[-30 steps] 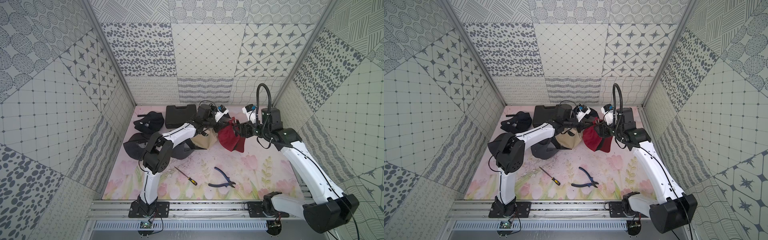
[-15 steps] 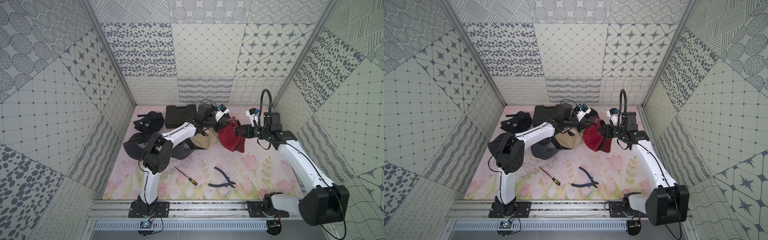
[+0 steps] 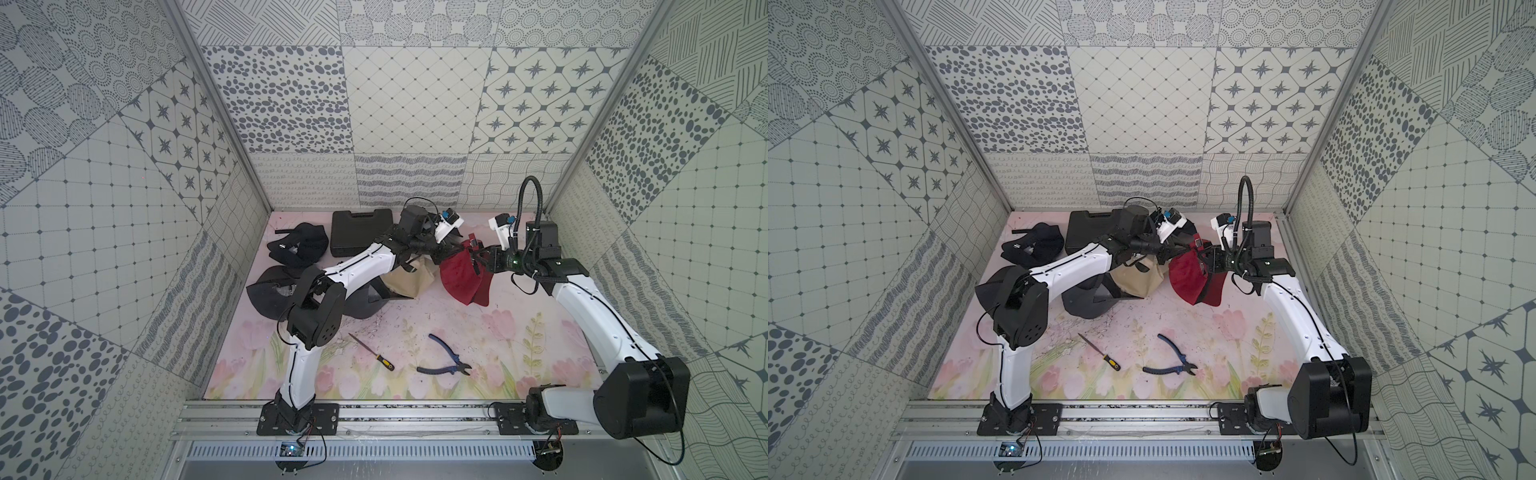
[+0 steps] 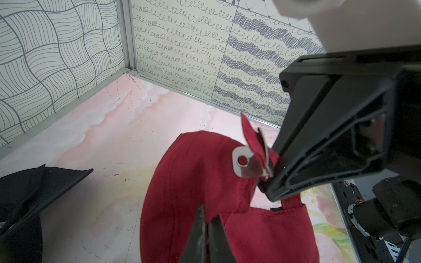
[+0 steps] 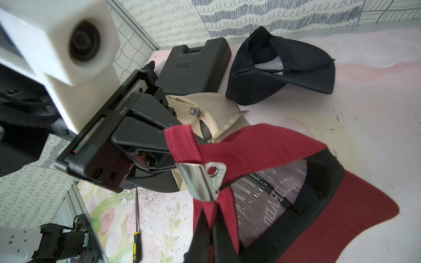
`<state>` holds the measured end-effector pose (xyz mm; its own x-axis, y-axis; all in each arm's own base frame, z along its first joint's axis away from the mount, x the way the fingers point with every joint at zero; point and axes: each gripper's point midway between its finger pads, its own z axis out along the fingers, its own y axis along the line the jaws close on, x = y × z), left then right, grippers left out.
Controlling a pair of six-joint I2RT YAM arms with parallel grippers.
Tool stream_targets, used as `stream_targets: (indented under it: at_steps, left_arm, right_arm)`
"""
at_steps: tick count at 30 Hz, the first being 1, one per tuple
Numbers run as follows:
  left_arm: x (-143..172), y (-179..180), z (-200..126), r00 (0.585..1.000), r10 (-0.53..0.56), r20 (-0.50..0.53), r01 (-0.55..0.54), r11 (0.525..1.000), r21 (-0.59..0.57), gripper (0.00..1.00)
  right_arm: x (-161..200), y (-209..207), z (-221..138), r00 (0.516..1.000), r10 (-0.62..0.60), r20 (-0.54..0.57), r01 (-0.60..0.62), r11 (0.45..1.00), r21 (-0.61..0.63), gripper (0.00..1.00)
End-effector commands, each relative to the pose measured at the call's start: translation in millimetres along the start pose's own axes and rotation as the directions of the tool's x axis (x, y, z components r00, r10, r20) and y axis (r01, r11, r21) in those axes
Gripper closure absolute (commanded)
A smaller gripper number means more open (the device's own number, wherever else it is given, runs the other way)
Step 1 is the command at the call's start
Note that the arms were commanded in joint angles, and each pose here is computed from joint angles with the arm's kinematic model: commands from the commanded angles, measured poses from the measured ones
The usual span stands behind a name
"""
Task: Open the adjustable buckle of the baseball cap
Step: Pull the adjustable strap on the baseball cap.
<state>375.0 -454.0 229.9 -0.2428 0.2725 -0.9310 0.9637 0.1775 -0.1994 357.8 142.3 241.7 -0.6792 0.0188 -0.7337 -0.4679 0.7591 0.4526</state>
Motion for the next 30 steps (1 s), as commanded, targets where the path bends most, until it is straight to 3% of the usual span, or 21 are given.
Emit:
stream_targets:
  at_steps: [1, 4, 8, 14, 20, 30]
  left_arm:
    - [-4.8, -9.0, -1.1, 0.999, 0.035, -0.008, -0.035, 0.999, 0.018, 0.77]
    - [-5.1, -9.6, -3.5, 0.999, 0.048, -0.015, -0.048, 0.999, 0.012, 0.55]
    - [-5.2, -12.8, -5.8, 0.996, 0.085, -0.021, -0.085, 0.996, 0.02, 0.46]
    - [-3.3, -19.0, -3.0, 0.993, 0.118, 0.0, -0.118, 0.991, 0.07, 0.45]
    - [-11.9, -14.5, 0.0, 0.987, 0.156, 0.045, -0.157, 0.987, 0.043, 0.54]
    - [-23.9, -14.0, -0.4, 0.973, 0.201, 0.11, -0.204, 0.979, 0.012, 0.57]
  right_arm:
    - [-16.6, 8.7, -8.7, 0.996, -0.057, 0.066, 0.058, 0.998, -0.009, 1.0]
    - [-17.3, 8.3, -8.7, 0.996, -0.063, 0.067, 0.064, 0.998, -0.006, 1.0]
    - [-18.2, 8.9, -8.5, 0.995, -0.069, 0.069, 0.07, 0.998, -0.009, 1.0]
    - [-17.2, 11.4, -8.0, 0.995, -0.075, 0.067, 0.077, 0.997, -0.028, 1.0]
    - [-17.1, 17.1, -8.5, 0.995, -0.075, 0.064, 0.078, 0.995, -0.058, 1.0]
    - [-17.4, 21.6, -7.5, 0.996, -0.063, 0.066, 0.069, 0.993, -0.091, 1.0]
